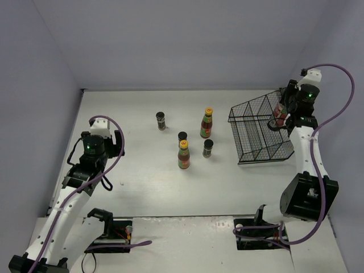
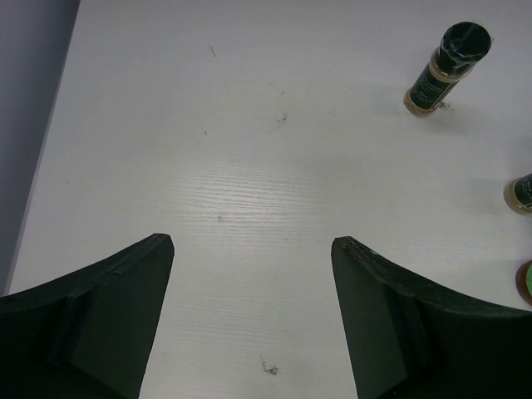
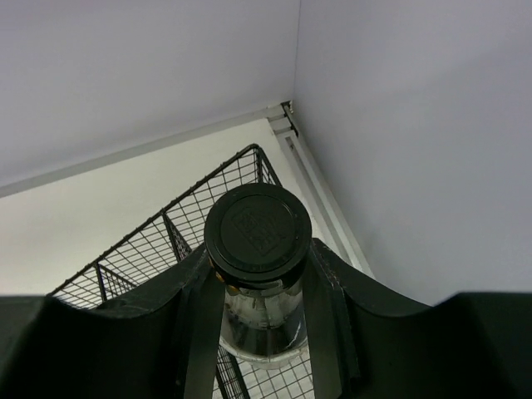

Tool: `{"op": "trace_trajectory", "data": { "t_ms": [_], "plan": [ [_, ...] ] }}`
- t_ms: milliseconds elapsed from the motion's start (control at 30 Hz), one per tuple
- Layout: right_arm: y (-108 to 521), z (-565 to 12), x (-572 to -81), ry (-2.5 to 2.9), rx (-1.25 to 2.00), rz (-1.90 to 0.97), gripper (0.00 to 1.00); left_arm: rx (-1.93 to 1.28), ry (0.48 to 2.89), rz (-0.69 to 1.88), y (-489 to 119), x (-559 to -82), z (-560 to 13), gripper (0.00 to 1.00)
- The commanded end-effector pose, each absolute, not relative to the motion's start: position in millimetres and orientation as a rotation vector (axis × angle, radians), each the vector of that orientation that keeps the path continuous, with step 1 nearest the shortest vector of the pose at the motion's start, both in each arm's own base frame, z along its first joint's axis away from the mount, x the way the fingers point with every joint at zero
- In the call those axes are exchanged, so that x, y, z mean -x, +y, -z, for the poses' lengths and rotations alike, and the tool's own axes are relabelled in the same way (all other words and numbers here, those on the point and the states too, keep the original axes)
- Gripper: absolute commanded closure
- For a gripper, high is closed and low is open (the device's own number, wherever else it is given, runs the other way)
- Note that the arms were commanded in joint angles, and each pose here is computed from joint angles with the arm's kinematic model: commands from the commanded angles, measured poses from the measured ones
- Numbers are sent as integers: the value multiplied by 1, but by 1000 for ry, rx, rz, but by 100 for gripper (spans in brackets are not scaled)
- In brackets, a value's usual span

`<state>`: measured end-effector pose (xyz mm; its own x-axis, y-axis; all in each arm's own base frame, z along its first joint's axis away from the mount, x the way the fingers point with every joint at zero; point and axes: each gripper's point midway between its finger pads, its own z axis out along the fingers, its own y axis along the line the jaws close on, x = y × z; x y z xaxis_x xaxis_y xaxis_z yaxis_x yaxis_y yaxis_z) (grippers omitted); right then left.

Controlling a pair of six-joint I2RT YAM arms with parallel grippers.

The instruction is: Organize the condiment bottles

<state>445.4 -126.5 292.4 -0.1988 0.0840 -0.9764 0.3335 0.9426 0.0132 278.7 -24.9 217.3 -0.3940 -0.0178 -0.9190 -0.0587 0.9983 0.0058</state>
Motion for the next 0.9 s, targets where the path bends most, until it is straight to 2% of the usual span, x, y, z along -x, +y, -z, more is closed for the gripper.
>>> {"op": "trace_trajectory", "data": {
  "t_ms": [0, 300, 400, 500, 600, 633, 667, 733, 867],
  "plan": [
    [-125, -369, -462, 1462, -281, 170, 100, 43, 1910, -16, -31, -288, -239, 23],
    [-122, -332, -467, 1502, -271, 139, 99, 43, 1912, -14, -31, -288, -239, 23],
    [-120, -324, -468, 1515, -258, 139, 96, 44, 1912, -14, -31, -288, -239, 23],
    [-120, -316, -468, 1533, -254, 140, 89, 44, 1909, -11, -31, -288, -239, 23],
    [-118, -313, -469, 1545, -245, 131, 69, 46, 1908, -11, -31, -288, -240, 23],
    [-117, -313, -469, 1547, -243, 124, 56, 45, 1908, -10, -31, -287, -240, 23],
    [-115, -318, -467, 1538, -239, 120, 51, 45, 1908, -10, -31, -287, -240, 23],
    [-112, -328, -466, 1526, -227, 111, 40, 45, 1906, -9, -31, -287, -240, 23],
    [-106, -353, -464, 1513, -199, 100, 26, 46, 1902, -6, -31, -287, -241, 23]
  ]
}}
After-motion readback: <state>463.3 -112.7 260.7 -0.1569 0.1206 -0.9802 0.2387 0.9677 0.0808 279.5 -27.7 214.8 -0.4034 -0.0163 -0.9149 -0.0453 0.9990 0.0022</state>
